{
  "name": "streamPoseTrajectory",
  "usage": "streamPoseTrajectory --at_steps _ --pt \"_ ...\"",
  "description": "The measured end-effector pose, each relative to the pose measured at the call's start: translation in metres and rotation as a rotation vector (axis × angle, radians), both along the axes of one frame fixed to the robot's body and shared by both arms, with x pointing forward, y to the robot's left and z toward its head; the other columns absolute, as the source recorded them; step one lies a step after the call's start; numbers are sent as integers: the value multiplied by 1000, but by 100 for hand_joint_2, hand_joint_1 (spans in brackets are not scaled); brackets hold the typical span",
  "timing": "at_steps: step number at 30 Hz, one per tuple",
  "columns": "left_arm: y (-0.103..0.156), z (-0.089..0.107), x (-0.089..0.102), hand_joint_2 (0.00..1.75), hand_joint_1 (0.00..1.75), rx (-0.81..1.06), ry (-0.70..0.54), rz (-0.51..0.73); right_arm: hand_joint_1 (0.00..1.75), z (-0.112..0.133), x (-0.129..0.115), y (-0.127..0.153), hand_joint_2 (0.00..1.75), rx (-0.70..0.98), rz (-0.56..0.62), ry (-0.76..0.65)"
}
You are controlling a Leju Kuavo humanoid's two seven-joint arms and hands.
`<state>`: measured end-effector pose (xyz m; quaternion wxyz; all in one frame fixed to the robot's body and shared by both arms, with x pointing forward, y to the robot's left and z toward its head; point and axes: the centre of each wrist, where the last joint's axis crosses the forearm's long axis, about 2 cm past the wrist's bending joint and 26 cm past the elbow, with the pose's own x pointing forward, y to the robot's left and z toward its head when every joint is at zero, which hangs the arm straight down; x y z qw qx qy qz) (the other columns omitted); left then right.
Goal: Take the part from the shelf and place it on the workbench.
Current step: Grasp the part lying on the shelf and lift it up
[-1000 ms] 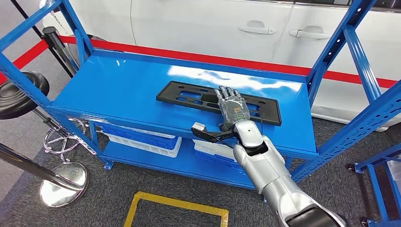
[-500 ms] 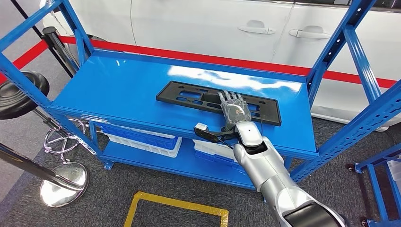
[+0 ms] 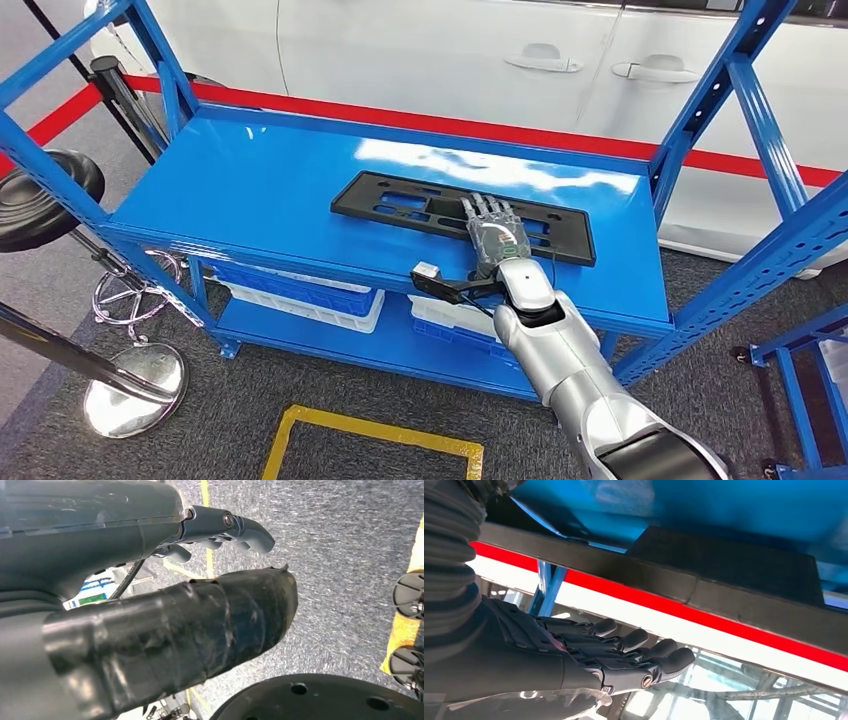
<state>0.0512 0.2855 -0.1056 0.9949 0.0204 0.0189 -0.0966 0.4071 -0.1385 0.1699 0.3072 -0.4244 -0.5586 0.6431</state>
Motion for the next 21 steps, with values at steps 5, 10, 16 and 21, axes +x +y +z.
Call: streamPoseTrajectory --at_steps 5,10,16,21 --pt "-1 0 0 0 0 -23 -4 -5 0 3 1 1 175 9 3 -11" --pt "-1 0 0 0 0 -29 -4 -5 0 -1 -1 0 175 11 -1 -1" --pt "-1 0 0 0 0 -38 -6 -8 0 -1 -1 0 175 15 7 -1" --pt "-2 0 0 0 0 -47 -3 -10 0 -2 -2 1 175 19 13 0"
